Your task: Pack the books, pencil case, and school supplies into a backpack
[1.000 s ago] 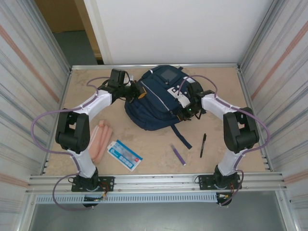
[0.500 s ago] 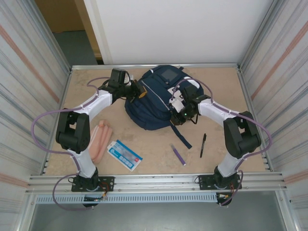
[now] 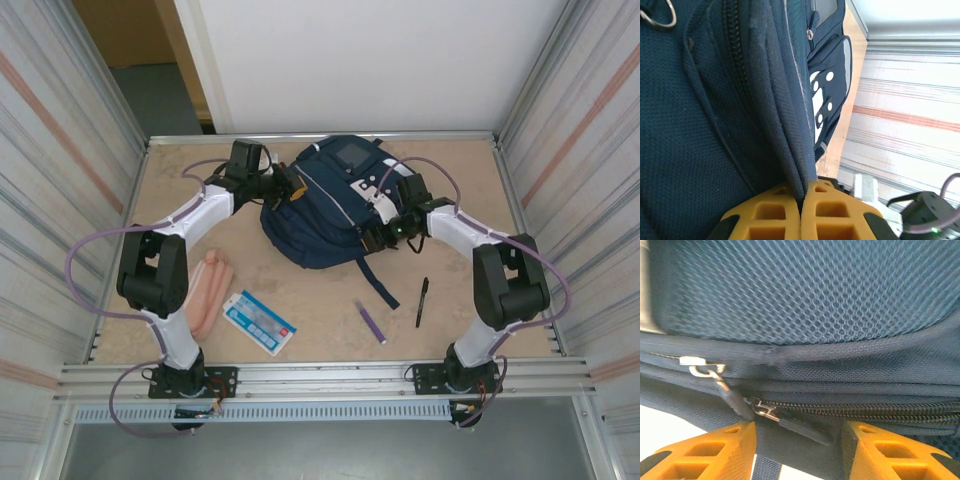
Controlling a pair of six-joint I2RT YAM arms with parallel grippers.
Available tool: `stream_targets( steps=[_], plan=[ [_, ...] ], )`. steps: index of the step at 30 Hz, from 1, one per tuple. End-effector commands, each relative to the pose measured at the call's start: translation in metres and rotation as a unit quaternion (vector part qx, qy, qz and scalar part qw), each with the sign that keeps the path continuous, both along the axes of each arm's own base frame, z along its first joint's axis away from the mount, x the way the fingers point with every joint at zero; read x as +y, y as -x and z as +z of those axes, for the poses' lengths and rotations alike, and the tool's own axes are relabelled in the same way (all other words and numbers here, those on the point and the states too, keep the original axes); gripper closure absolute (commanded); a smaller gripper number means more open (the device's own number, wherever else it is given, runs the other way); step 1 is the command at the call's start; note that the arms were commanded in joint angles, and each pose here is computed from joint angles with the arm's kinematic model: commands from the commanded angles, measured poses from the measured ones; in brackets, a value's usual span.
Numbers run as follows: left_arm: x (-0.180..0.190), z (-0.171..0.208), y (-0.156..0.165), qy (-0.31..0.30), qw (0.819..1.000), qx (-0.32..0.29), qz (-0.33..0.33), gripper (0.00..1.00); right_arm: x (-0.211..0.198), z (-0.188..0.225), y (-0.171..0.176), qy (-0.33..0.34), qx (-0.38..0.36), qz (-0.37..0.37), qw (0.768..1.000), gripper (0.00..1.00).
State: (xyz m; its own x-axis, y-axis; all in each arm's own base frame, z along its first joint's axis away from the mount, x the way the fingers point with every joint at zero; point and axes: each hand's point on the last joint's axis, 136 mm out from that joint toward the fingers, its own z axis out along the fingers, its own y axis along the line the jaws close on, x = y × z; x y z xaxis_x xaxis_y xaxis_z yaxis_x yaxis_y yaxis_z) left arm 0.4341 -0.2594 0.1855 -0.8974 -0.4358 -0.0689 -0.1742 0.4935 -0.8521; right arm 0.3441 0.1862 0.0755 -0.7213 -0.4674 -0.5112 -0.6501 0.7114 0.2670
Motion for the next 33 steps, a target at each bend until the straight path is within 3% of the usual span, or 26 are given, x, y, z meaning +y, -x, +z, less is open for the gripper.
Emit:
stream_targets(
  steps=[1, 6, 10, 18, 27, 33],
  plan=[
    [-0.016, 0.035, -0.001, 0.046, 0.998, -0.042, -0.024, 1.00, 0.008, -0.006, -0.002, 0.006, 0.017, 0.013, 1.000, 0.52],
    [-0.016, 0.033, 0.000, 0.048, 0.998, -0.039, -0.024, 1.00, 0.015, -0.010, 0.004, 0.003, 0.039, 0.030, 0.999, 0.57],
    [-0.015, 0.033, 0.000, 0.043, 0.998, -0.041, -0.026, 1.00, 0.017, -0.005, 0.008, -0.010, 0.037, 0.033, 0.999, 0.80],
    [-0.013, 0.024, -0.003, 0.036, 0.999, -0.036, -0.012, 1.00, 0.016, 0.001, 0.023, 0.029, 0.032, 0.010, 0.999, 0.95],
    [-0.016, 0.007, -0.004, 0.032, 0.999, -0.021, 0.000, 1.00, 0.061, 0.002, 0.055, -0.005, 0.057, 0.044, 0.997, 0.95],
    [-0.017, -0.004, 0.000, 0.026, 1.000, -0.015, 0.007, 1.00, 0.094, 0.026, 0.049, -0.067, 0.058, 0.041, 0.995, 0.93]
  ],
)
